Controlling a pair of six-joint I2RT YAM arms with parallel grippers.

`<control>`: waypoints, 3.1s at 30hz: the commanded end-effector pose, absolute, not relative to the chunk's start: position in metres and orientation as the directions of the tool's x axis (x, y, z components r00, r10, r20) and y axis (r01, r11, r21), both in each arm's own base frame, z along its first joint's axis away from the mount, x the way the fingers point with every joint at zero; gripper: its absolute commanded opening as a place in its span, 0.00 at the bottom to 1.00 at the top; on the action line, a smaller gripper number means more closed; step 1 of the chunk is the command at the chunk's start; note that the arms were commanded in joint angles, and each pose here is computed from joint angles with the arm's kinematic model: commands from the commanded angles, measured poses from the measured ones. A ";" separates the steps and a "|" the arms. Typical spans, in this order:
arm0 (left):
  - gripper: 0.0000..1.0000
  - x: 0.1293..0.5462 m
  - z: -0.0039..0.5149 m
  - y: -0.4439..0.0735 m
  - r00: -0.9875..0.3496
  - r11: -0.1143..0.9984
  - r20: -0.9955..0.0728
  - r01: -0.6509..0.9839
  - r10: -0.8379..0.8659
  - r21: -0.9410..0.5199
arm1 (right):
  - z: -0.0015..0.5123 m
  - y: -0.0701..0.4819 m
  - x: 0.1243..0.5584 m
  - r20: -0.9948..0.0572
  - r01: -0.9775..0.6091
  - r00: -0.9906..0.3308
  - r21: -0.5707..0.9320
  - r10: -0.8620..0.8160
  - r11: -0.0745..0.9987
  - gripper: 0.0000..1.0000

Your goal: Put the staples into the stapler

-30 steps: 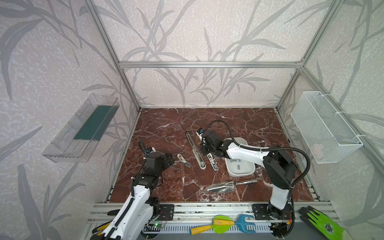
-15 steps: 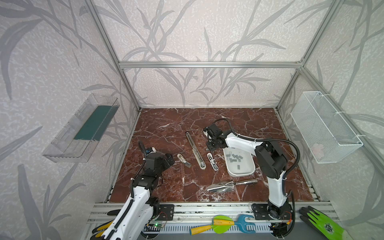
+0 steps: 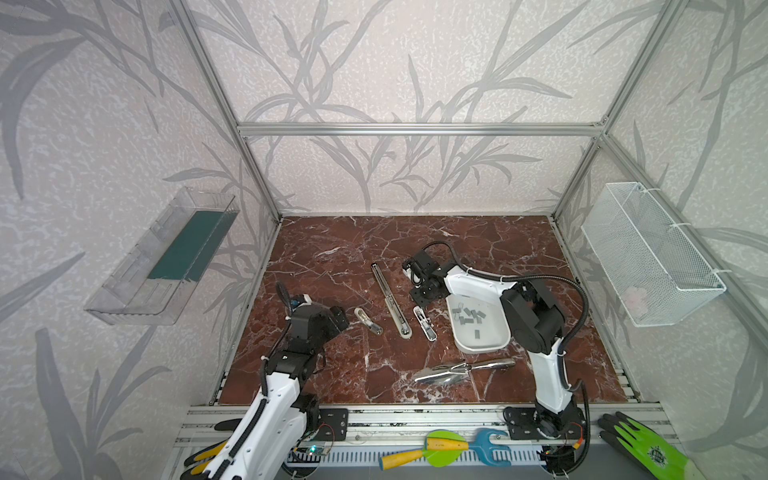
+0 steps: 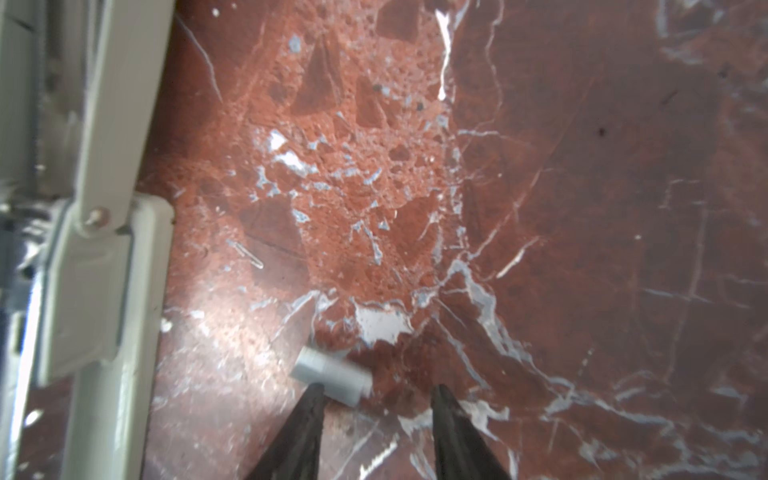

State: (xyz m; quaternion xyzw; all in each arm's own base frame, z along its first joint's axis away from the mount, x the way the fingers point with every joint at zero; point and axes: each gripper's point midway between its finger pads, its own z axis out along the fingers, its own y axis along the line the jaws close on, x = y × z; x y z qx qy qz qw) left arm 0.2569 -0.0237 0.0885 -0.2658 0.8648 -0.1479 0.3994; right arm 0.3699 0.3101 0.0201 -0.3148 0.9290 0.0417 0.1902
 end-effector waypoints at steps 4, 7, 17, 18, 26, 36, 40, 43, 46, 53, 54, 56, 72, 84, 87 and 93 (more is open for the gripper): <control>0.99 0.256 0.085 -0.022 -0.540 0.815 -0.612 -0.345 -0.578 -0.465 | 0.015 0.309 0.377 -0.365 -0.578 -0.742 -0.077 -0.562 0.813 0.45; 0.99 0.256 0.085 -0.023 -0.542 0.816 -0.611 -0.343 -0.577 -0.466 | 0.016 0.306 0.382 -0.375 -0.550 -0.755 -0.084 -0.537 0.831 0.45; 0.99 0.256 0.086 -0.024 -0.542 0.816 -0.612 -0.337 -0.576 -0.470 | 0.026 0.317 0.388 -0.438 -0.548 -0.745 -0.028 -0.503 0.836 0.48; 0.99 0.256 0.085 -0.024 -0.543 0.816 -0.611 -0.337 -0.576 -0.470 | 0.028 0.318 0.388 -0.447 -0.549 -0.742 -0.022 -0.499 0.836 0.49; 0.99 0.257 0.086 -0.024 -0.543 0.815 -0.610 -0.336 -0.578 -0.473 | 0.020 0.326 0.386 -0.434 -0.543 -0.763 0.030 -0.479 0.839 0.46; 0.99 0.257 0.086 -0.025 -0.544 0.815 -0.609 -0.334 -0.577 -0.475 | 0.028 0.305 0.374 -0.425 -0.530 -0.763 -0.021 -0.488 0.848 0.46; 0.99 0.257 0.086 -0.026 -0.546 0.815 -0.608 -0.331 -0.577 -0.476 | 0.025 0.297 0.375 -0.418 -0.507 -0.771 -0.052 -0.480 0.860 0.46; 0.99 0.257 0.086 -0.025 -0.545 0.814 -0.608 -0.332 -0.577 -0.476 | 0.020 0.292 0.380 -0.405 -0.483 -0.784 -0.075 -0.470 0.872 0.42; 0.99 0.257 0.086 -0.026 -0.545 0.814 -0.607 -0.331 -0.578 -0.478 | 0.017 0.293 0.386 -0.404 -0.470 -0.792 -0.073 -0.457 0.879 0.41; 0.99 0.257 0.086 -0.025 -0.544 0.814 -0.609 -0.330 -0.577 -0.477 | 0.011 0.303 0.400 -0.407 -0.463 -0.793 -0.080 -0.452 0.883 0.39; 0.99 0.257 0.087 -0.026 -0.543 0.815 -0.610 -0.329 -0.577 -0.478 | 0.011 0.306 0.401 -0.409 -0.464 -0.793 -0.072 -0.451 0.883 0.39; 0.99 0.257 0.086 -0.026 -0.545 0.815 -0.609 -0.330 -0.576 -0.476 | 0.011 0.310 0.403 -0.412 -0.465 -0.795 -0.057 -0.445 0.884 0.39; 0.99 0.257 0.087 -0.027 -0.546 0.815 -0.608 -0.324 -0.576 -0.481 | 0.058 0.323 0.418 -0.509 -0.430 -0.773 -0.020 -0.379 0.903 0.35; 0.99 0.257 0.087 -0.027 -0.546 0.813 -0.606 -0.323 -0.578 -0.484 | 0.055 0.344 0.403 -0.485 -0.425 -0.809 0.089 -0.333 0.901 0.35; 0.99 0.257 0.087 -0.027 -0.545 0.813 -0.608 -0.322 -0.578 -0.485 | 0.044 0.347 0.400 -0.452 -0.425 -0.823 0.089 -0.344 0.901 0.35; 0.99 0.257 0.087 -0.027 -0.546 0.813 -0.607 -0.321 -0.578 -0.486 | 0.037 0.355 0.396 -0.429 -0.441 -0.824 0.079 -0.369 0.894 0.37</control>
